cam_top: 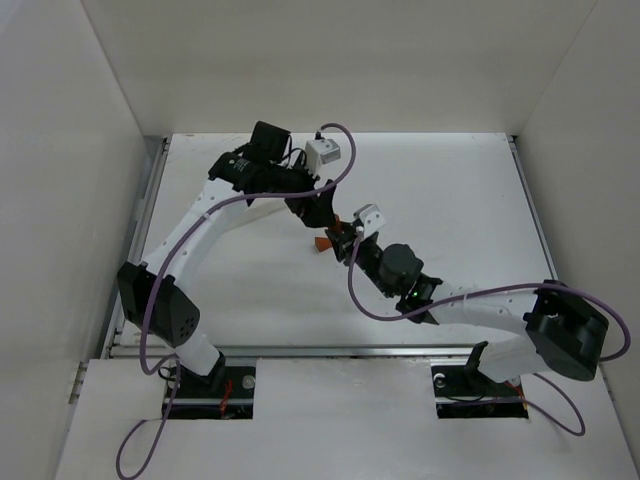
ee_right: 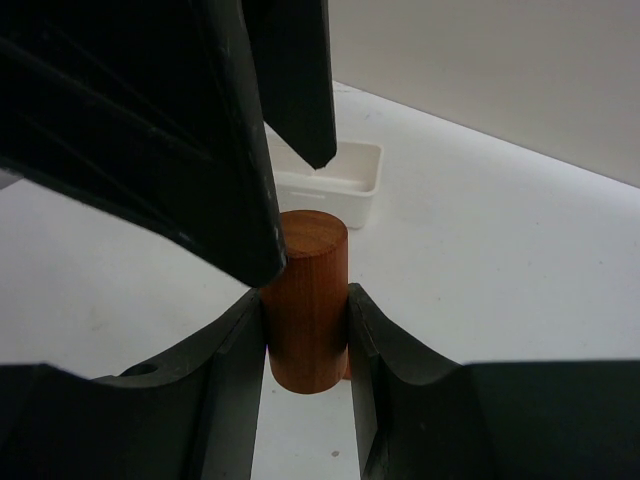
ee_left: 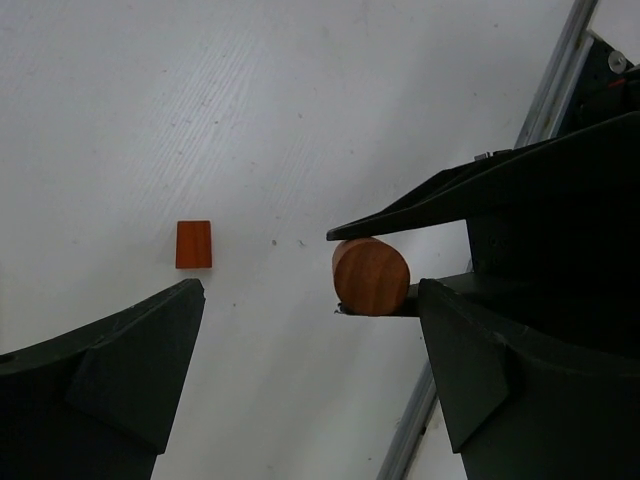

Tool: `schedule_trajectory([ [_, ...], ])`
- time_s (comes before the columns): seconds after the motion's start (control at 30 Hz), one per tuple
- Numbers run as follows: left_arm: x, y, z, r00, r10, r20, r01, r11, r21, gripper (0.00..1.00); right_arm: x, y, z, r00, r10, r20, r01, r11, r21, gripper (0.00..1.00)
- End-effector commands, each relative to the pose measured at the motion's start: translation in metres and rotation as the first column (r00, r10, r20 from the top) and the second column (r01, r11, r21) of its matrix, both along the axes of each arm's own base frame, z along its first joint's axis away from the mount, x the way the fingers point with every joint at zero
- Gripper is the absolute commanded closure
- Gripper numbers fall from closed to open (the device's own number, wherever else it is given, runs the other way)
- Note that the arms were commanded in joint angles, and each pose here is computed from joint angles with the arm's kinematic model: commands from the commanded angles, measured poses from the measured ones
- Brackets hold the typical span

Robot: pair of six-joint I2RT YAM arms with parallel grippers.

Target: Build the wood block tower

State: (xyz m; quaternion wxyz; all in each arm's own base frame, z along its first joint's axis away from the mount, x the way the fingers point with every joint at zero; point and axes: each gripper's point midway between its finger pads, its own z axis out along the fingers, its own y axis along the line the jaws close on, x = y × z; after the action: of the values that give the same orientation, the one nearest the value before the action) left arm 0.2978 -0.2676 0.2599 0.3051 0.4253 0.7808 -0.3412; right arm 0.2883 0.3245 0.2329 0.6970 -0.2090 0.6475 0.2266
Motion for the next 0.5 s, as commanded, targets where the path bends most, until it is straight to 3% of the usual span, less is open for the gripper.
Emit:
schedule_trajectory([
  [0.0, -0.021, -0.008, 0.028, 0.995, -0.058, 0.084, 0.062, 0.997, -0.043, 0.13, -0.001, 0.008, 0.043, 0.997, 0.003, 0.073, -0.010, 0.995, 0.102, 1.00],
  [0.17, -0.014, -0.010, 0.025, 0.994, -0.005, 0.109, 0.005, 1.000, -0.004, 0.15, -0.004, 0.011, 0.041, 0.998, 0.013, 0.068, -0.019, 0.995, 0.094, 1.00],
  [0.47, -0.009, -0.015, 0.015, 0.989, 0.032, 0.146, -0.040, 0.998, 0.057, 0.38, -0.002, 0.007, 0.045, 0.998, -0.006, 0.069, -0.001, 0.995, 0.104, 1.00],
])
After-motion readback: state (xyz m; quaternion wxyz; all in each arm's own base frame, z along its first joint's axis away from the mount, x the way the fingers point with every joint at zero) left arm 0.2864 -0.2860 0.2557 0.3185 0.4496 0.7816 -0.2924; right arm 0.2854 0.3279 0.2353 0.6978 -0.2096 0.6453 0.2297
